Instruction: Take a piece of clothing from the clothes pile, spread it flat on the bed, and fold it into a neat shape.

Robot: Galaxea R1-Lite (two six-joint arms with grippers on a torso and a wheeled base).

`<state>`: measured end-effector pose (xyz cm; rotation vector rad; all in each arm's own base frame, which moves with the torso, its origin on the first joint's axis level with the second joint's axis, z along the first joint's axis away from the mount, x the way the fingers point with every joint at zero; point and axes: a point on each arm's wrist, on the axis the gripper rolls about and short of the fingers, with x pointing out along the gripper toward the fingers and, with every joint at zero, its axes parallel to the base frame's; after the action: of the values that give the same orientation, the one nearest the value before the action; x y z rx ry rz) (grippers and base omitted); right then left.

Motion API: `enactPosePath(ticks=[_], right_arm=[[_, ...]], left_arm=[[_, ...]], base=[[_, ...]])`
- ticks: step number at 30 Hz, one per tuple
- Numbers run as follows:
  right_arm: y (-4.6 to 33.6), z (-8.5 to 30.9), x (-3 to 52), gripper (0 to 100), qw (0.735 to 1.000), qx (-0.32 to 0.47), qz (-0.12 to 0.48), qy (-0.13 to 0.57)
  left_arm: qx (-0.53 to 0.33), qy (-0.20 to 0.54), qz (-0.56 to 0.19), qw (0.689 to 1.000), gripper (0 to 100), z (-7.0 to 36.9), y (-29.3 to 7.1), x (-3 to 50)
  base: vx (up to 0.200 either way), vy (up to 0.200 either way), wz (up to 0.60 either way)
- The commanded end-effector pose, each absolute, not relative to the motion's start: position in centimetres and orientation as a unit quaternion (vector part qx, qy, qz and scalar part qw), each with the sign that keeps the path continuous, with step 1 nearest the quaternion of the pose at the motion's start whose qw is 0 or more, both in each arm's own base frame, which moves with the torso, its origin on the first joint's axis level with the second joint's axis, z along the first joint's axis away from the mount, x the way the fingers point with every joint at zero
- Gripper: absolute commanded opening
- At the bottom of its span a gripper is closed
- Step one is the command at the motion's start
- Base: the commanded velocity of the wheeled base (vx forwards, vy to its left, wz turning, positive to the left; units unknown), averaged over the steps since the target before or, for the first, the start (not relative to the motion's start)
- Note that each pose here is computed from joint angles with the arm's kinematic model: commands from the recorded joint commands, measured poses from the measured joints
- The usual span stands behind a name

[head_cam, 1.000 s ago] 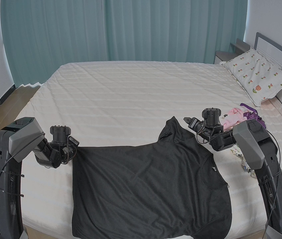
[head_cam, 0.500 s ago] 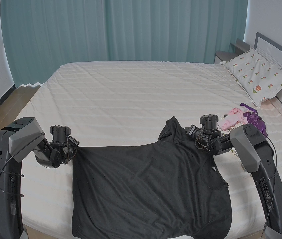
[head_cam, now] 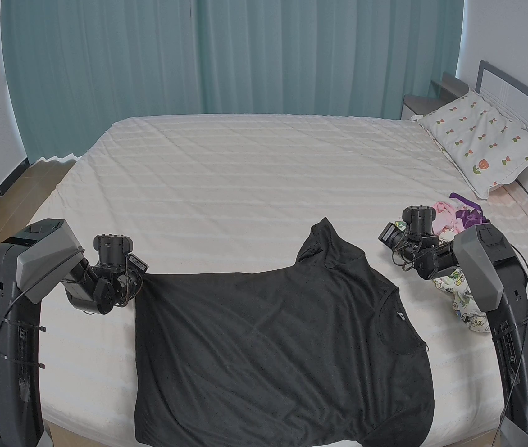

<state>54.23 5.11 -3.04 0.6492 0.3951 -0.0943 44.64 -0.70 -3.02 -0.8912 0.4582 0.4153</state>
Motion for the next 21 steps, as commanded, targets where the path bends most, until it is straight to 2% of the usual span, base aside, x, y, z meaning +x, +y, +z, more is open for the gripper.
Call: enactPosePath(ticks=[1,2,9,16,17,21], right_arm=[[5.2,-2.7,53.9,0,0.928,0.314,-0.046,0.196],[5.5,-2.8,53.8,100,0.928,0.312,-0.042,0.198],[9.2,-3.1,53.4,100,0.930,0.303,-0.008,0.207],[11.1,-4.8,52.8,100,0.926,0.297,0.007,0.232],[11.3,-5.1,52.8,0,0.925,0.296,0.009,0.237],[10.8,-5.5,53.1,0,0.926,0.298,0.004,0.233]], left_arm=[[-0.424,0.218,0.198,0.856,0,-3.1,-0.7,44.6],[-0.424,0.218,0.198,0.856,0,-3.1,-0.7,44.6],[-0.424,0.219,0.198,0.856,0,-3.1,-0.7,44.6],[-0.424,0.219,0.198,0.856,0,-3.1,-0.7,44.6],[-0.424,0.219,0.198,0.856,0,-3.1,-0.7,44.6],[-0.424,0.218,0.198,0.857,0,-3.1,-0.7,44.7]], base=[[0.000,0.000,0.00],[0.000,0.000,0.00],[0.000,0.000,0.00],[0.000,0.000,0.00],[0.000,0.000,0.00],[0.000,0.000,0.00]])
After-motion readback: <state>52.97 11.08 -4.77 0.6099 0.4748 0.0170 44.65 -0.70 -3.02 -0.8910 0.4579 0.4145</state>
